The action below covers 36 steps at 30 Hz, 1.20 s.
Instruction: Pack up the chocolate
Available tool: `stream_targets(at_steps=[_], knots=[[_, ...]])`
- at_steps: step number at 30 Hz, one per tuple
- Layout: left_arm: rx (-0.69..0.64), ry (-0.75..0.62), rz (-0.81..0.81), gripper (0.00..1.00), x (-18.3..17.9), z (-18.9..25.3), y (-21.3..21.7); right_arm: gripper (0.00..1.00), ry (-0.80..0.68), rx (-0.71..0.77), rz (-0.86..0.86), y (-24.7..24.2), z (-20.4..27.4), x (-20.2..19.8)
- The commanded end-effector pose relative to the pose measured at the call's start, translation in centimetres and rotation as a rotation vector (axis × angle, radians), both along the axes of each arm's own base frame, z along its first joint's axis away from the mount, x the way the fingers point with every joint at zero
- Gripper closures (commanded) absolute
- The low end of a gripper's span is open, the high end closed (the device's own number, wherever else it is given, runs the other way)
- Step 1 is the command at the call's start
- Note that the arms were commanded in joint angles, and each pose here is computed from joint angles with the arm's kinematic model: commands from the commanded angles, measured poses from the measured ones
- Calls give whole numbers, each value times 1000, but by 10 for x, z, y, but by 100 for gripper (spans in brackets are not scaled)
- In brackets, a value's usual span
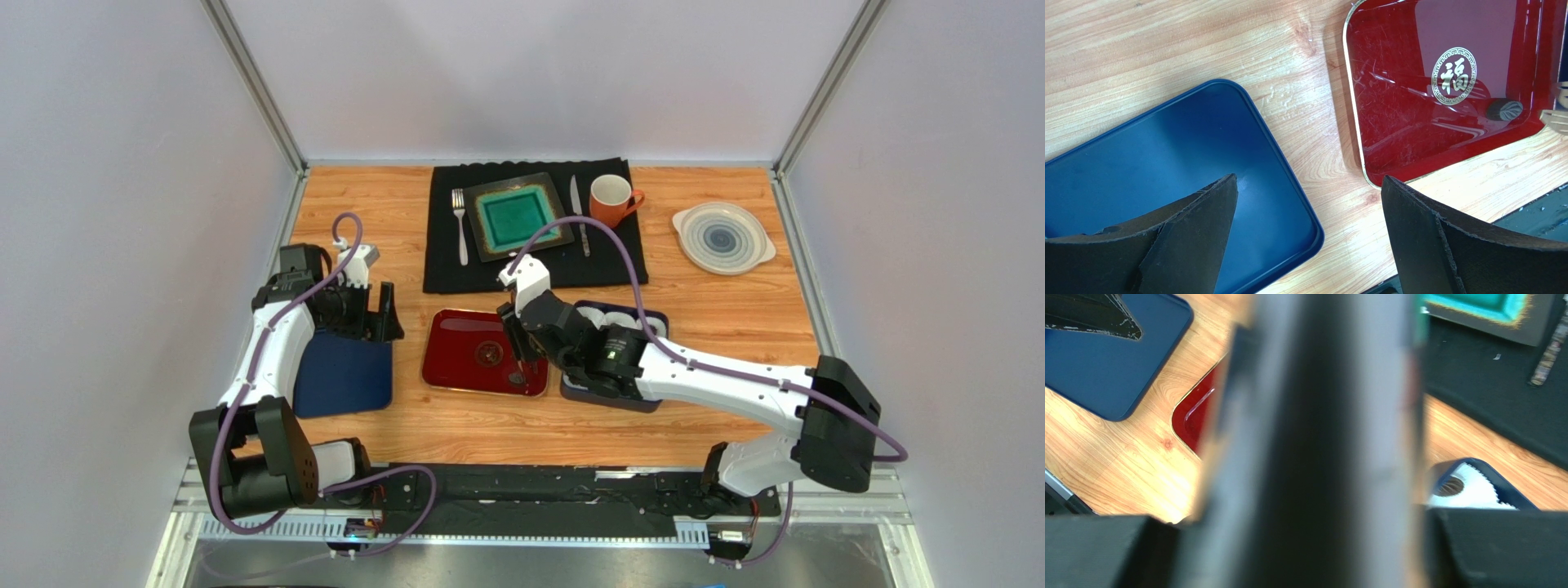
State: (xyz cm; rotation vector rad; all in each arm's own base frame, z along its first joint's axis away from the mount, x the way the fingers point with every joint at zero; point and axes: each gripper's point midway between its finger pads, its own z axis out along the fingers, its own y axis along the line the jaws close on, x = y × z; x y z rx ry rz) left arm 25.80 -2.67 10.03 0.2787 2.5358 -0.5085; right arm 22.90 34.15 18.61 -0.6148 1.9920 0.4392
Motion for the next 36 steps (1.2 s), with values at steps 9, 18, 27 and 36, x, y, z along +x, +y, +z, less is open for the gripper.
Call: stream_targets(at_steps=[9,18,27,36], knots=[[25,-54,-7,4,8,13,6,55,-25,104,12,37,15,11],[27,-57,-8,4,9,13,6,55,-7,83,5,36,-2,12],[35,-60,-7,4,9,14,7,56,26,64,-5,31,-21,7],[35,-57,-7,4,8,13,8,64,41,43,-22,22,-35,6]])
